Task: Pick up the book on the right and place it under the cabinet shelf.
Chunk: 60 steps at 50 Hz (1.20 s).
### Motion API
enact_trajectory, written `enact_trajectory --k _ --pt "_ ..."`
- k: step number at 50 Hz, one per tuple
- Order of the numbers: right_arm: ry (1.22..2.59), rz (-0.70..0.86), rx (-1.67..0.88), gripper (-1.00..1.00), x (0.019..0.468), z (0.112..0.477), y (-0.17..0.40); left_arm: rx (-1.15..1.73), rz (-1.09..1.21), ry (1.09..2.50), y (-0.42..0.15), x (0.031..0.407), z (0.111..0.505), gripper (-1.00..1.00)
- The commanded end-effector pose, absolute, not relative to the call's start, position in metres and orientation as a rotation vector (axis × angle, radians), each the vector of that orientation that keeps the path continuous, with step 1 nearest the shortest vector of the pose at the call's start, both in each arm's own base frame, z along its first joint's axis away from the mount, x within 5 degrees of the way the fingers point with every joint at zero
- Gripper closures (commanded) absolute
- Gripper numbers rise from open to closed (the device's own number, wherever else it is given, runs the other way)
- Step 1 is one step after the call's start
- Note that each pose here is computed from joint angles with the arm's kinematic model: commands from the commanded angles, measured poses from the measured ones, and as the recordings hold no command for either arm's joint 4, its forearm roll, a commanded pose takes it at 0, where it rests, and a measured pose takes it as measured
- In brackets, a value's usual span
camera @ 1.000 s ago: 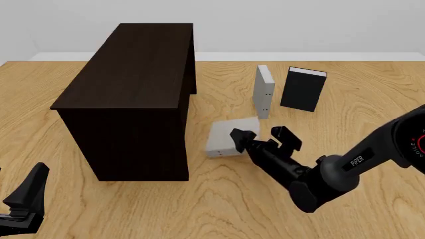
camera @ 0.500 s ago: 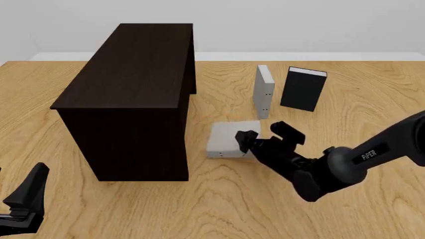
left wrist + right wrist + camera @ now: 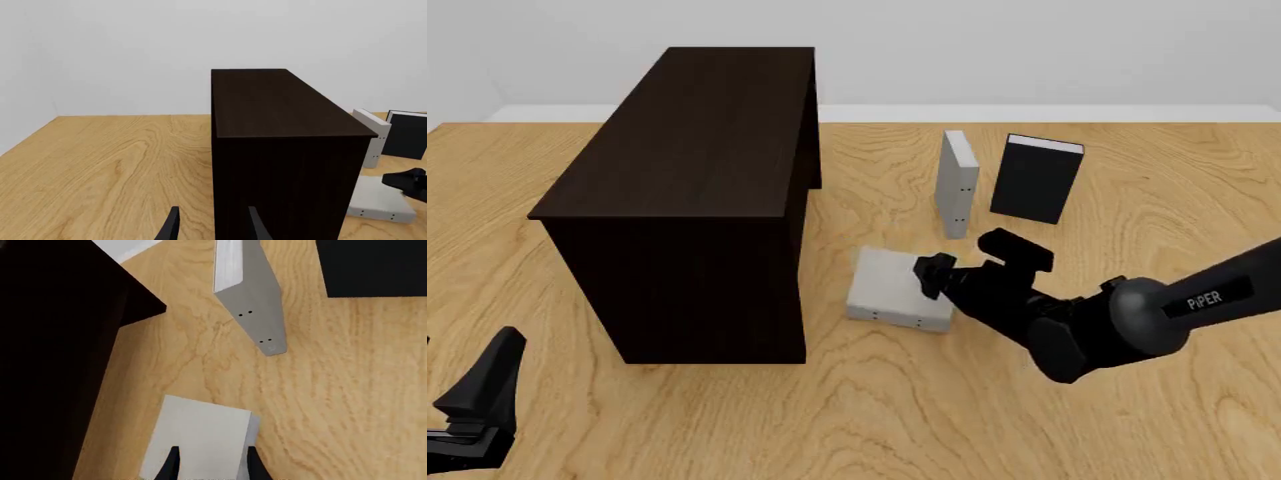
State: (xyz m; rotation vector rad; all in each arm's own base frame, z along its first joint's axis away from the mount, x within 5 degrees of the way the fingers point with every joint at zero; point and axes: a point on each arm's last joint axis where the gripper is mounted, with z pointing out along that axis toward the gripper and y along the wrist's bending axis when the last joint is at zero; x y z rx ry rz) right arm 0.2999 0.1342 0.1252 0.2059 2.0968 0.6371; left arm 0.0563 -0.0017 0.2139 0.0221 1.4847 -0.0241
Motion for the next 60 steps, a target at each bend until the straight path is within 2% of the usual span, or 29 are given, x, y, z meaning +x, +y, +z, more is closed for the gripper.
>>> enact_trajectory --k 1,9,16,25,28,40,60 --pt "2.100 0.583 0.157 -1.00 0.299 0.138 0.126 0.022 -0.024 1.484 -0.002 0.056 0.214 -1.00" --pt "2.124 0.520 0.123 -1.00 0.299 0.143 0.118 0.022 -0.024 1.486 -0.002 0.056 0.214 -1.00" --pt "2.135 0.405 0.042 -1.00 0.304 0.162 0.101 0.022 -0.024 1.486 -0.002 0.056 0.214 -1.00" --pt "2.143 0.355 -0.033 -1.00 0.294 0.178 0.096 0.022 -0.024 1.482 -0.002 0.056 0.214 -1.00" --pt "2.181 0.317 -0.053 -1.00 0.298 0.175 0.093 0.022 -0.024 1.482 -0.002 0.056 0.214 -1.00" --pt "2.166 0.283 -0.085 -1.00 0.293 0.182 0.086 0.022 -0.025 1.487 -0.002 0.056 0.214 -1.00" --pt "2.193 0.220 -0.096 -1.00 0.300 0.169 0.073 0.023 -0.026 1.487 -0.002 0.056 0.214 -1.00"
